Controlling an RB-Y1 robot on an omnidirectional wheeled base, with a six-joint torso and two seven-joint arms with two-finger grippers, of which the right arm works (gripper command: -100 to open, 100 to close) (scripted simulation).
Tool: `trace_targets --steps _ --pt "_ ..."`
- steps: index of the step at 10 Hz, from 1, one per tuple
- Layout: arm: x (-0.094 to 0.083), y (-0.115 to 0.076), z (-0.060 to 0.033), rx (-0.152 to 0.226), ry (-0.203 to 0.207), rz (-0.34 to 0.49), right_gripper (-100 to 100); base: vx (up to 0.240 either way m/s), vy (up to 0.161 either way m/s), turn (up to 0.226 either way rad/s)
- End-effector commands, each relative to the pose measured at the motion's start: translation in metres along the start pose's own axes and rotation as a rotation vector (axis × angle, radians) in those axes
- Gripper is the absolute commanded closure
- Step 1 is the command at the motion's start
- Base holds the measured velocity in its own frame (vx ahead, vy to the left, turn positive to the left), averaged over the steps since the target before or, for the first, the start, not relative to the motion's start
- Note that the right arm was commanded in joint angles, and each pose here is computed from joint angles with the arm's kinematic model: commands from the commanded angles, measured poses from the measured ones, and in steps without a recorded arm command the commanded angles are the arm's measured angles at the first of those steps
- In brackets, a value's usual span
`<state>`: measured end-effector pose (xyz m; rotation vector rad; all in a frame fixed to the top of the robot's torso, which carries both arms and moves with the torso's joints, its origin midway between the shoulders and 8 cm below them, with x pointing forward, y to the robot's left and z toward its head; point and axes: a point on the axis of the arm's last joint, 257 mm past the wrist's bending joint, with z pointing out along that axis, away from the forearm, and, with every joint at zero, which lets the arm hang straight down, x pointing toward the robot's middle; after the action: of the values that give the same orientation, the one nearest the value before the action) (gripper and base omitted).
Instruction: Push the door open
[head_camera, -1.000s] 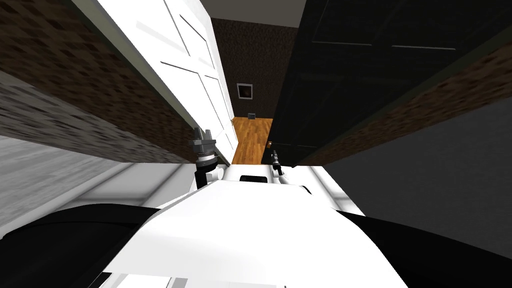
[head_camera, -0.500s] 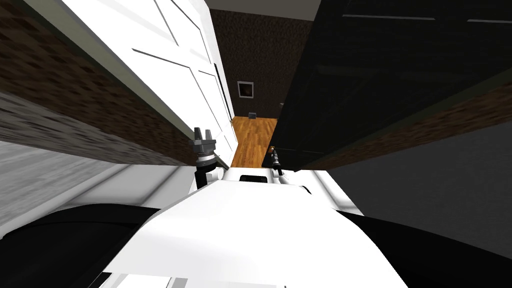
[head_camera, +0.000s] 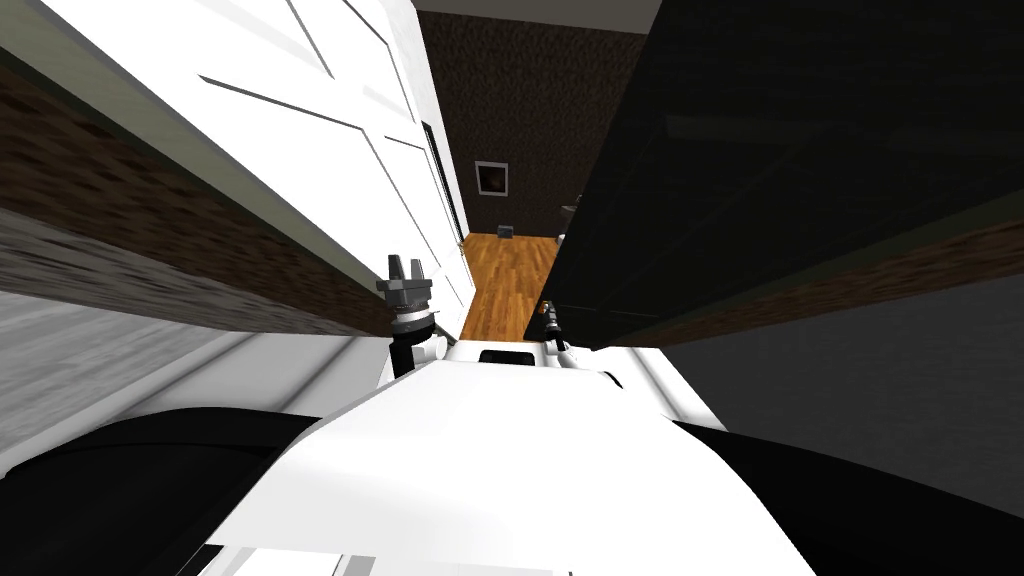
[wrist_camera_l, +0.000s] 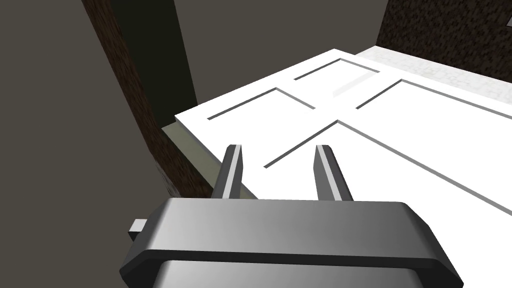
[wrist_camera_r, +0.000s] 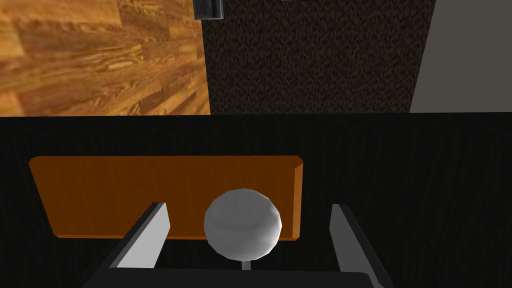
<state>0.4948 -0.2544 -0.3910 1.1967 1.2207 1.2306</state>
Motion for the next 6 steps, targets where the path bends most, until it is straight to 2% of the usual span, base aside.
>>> trace_targets --steps 1,6 --pt "0.0 -0.0003 0.0001 0.001 0.0 0.0 100 -0.015 -0.002 0.0" --pt "0.0 -0.0003 0.0001 0.001 0.0 0.0 100 -0.01 -0.002 0.003"
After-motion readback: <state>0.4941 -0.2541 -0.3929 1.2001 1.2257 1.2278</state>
